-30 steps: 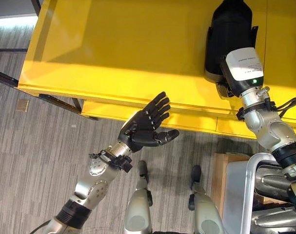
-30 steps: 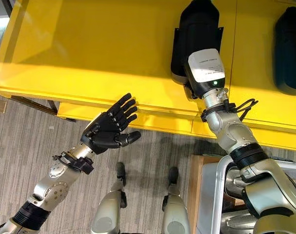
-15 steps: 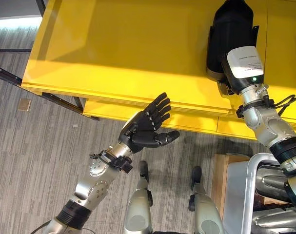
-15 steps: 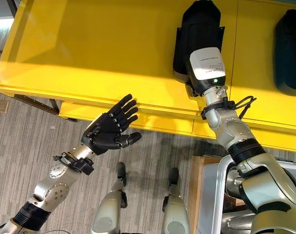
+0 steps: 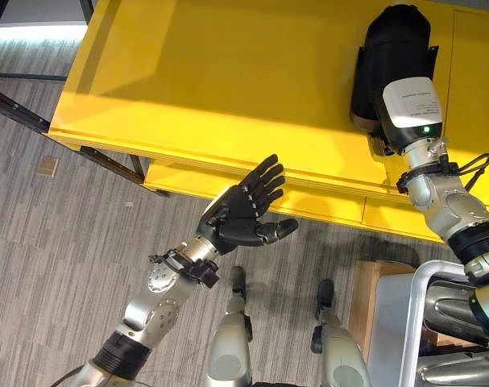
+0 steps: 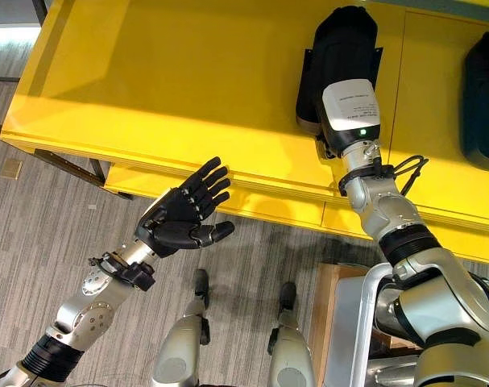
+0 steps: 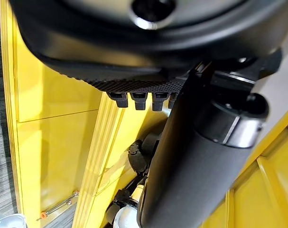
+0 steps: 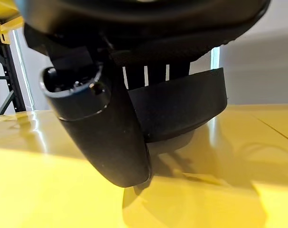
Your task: Move parts from the plastic box to the shelf.
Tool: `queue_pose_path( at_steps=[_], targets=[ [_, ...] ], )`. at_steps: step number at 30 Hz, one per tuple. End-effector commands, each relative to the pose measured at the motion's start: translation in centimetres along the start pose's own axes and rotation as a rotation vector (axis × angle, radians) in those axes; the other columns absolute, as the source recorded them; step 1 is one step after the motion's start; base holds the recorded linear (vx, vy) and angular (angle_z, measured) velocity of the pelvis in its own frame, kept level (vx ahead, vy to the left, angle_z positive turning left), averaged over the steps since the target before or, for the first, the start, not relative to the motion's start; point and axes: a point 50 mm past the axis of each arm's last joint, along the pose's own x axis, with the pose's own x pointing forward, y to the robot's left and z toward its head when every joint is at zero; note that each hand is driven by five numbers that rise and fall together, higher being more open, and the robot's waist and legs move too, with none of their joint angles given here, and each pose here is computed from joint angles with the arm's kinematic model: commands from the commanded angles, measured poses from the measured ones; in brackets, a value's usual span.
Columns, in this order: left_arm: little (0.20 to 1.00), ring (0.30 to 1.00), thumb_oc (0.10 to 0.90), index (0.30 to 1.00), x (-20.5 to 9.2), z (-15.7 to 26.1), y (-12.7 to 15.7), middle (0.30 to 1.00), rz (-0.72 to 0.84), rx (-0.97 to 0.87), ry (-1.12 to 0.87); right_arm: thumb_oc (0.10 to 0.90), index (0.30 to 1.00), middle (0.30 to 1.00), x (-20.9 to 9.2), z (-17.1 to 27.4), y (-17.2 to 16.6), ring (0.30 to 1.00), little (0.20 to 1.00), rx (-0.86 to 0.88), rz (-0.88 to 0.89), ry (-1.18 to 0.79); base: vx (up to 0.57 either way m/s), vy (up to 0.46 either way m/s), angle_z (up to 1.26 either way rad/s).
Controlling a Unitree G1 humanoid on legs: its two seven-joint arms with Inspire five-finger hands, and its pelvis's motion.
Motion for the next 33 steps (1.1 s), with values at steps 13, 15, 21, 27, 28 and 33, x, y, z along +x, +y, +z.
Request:
queue_pose_path(
  at_steps=[13,15,21,27,28,33],
  targets=[
    [1.000,1.000,0.900,1.000,0.7,3.1,-2.7,1.000,-0.216,0.043,-0.140,0.900,1.000,1.000,3.3,-1.1,-6.5,1.000,1.000,-0.100,-0.213,0.011,0.00,0.001,0.01],
    [1.000,1.000,0.900,1.000,0.7,3.2,-2.6,1.000,-0.208,0.044,-0.140,0.900,1.000,1.000,3.3,-1.1,-6.5,1.000,1.000,-0.099,-0.213,0.011,0.00,0.000,0.00],
    [1.000,1.000,0.900,1.000,0.4,2.7,-2.4,1.000,-0.202,0.047,-0.112,0.900,1.000,1.000,2.5,-1.6,-6.1,1.000,1.000,-0.109,-0.276,0.043,0.00,0.000,0.01],
    [1.000,1.000,0.900,1.000,0.3,2.6,-2.4,1.000,-0.189,0.045,-0.124,0.900,1.000,1.000,2.1,-0.1,-5.8,1.000,1.000,-0.108,-0.241,-0.035,0.02,0.025,0.01],
    [1.000,1.000,0.900,1.000,0.2,2.6,-2.4,1.000,-0.186,0.044,-0.126,0.900,1.000,1.000,2.1,0.1,-5.7,1.000,1.000,-0.109,-0.232,-0.043,0.02,0.033,-0.01],
    [1.000,1.000,0.900,1.000,0.0,2.4,-2.1,1.000,-0.173,0.032,-0.123,0.900,1.000,1.000,1.6,0.7,-4.9,1.000,1.000,-0.112,-0.188,-0.064,0.02,0.024,-0.03]
  ],
)
